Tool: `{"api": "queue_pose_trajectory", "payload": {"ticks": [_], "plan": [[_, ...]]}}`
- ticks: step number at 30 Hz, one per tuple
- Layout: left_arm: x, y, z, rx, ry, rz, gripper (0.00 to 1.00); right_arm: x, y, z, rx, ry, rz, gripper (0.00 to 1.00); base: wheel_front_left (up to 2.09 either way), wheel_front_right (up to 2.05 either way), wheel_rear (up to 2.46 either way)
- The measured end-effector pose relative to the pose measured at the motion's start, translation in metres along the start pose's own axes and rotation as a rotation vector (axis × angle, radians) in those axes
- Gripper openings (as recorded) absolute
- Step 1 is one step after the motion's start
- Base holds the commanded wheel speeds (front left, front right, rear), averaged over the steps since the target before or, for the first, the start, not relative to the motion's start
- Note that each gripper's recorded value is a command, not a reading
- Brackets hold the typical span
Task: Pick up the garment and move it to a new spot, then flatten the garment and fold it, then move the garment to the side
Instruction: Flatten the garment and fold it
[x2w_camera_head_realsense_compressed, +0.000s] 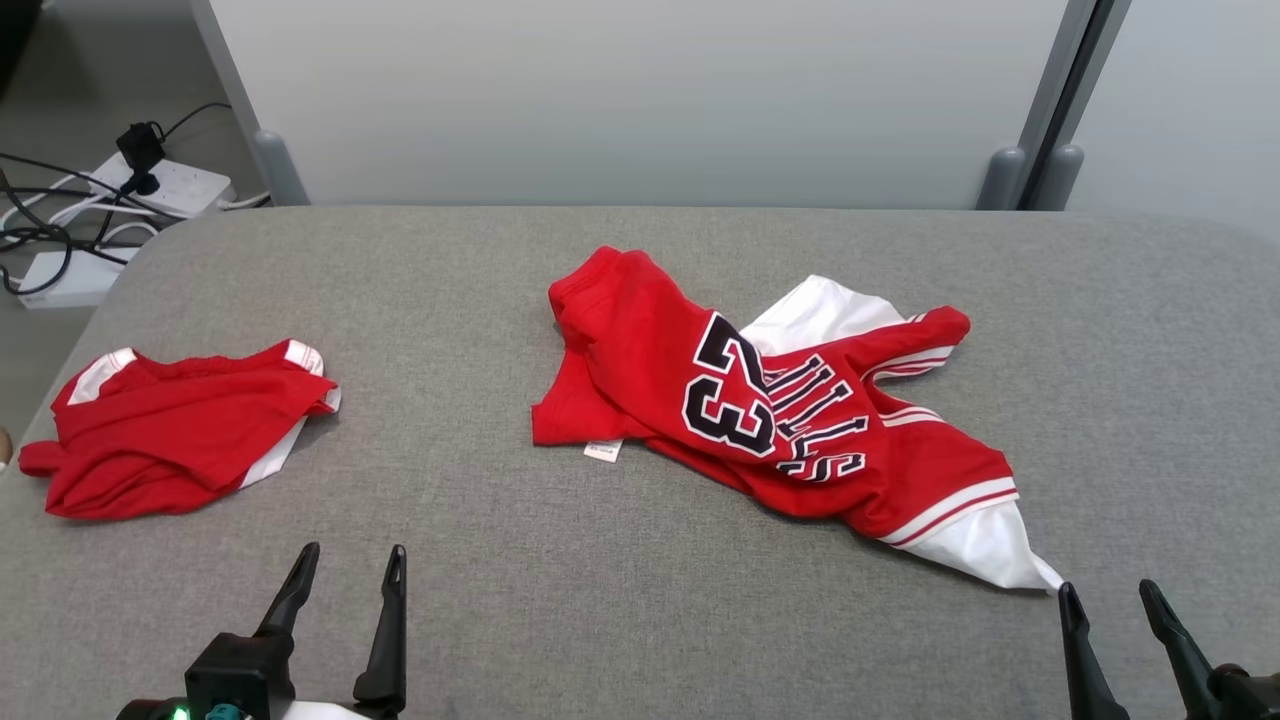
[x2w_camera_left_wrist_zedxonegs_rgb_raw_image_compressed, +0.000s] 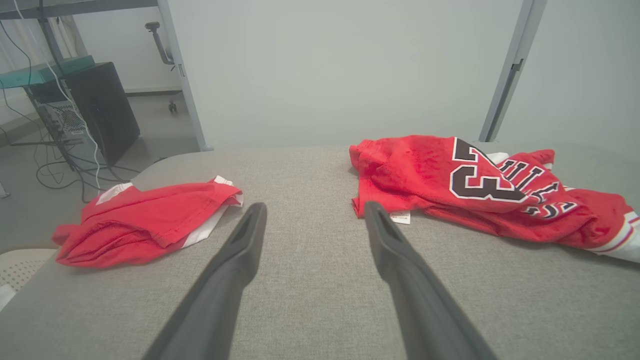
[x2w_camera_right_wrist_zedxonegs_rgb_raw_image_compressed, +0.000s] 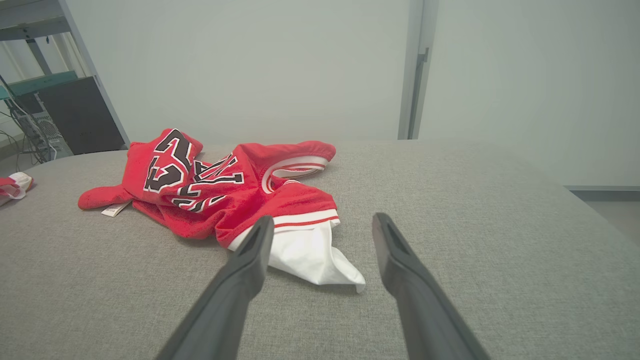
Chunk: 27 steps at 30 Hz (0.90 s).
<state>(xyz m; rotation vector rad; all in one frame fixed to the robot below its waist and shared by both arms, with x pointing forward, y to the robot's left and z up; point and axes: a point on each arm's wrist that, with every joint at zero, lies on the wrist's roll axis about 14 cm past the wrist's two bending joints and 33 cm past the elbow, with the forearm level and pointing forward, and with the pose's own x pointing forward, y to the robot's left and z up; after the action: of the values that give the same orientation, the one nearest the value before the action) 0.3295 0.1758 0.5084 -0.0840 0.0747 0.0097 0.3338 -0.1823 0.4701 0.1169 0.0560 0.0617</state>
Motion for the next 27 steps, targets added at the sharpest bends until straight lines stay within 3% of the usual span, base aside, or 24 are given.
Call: {"api": "queue_pose_trajectory", "payload": {"ticks": [19, 27], "plan": [[0.008, -0.013, 0.002, 0.008, -0.001, -0.046, 1.0, -0.004, -0.005, 0.007, 0.007, -0.019, -0.023, 1.0, 0.0, 0.0, 0.0], [0.067, -0.053, -0.017, 0.009, 0.099, -0.234, 1.0, 0.014, -0.005, 0.006, 0.019, -0.012, -0.026, 1.0, 0.0, 0.0, 0.0]]}}
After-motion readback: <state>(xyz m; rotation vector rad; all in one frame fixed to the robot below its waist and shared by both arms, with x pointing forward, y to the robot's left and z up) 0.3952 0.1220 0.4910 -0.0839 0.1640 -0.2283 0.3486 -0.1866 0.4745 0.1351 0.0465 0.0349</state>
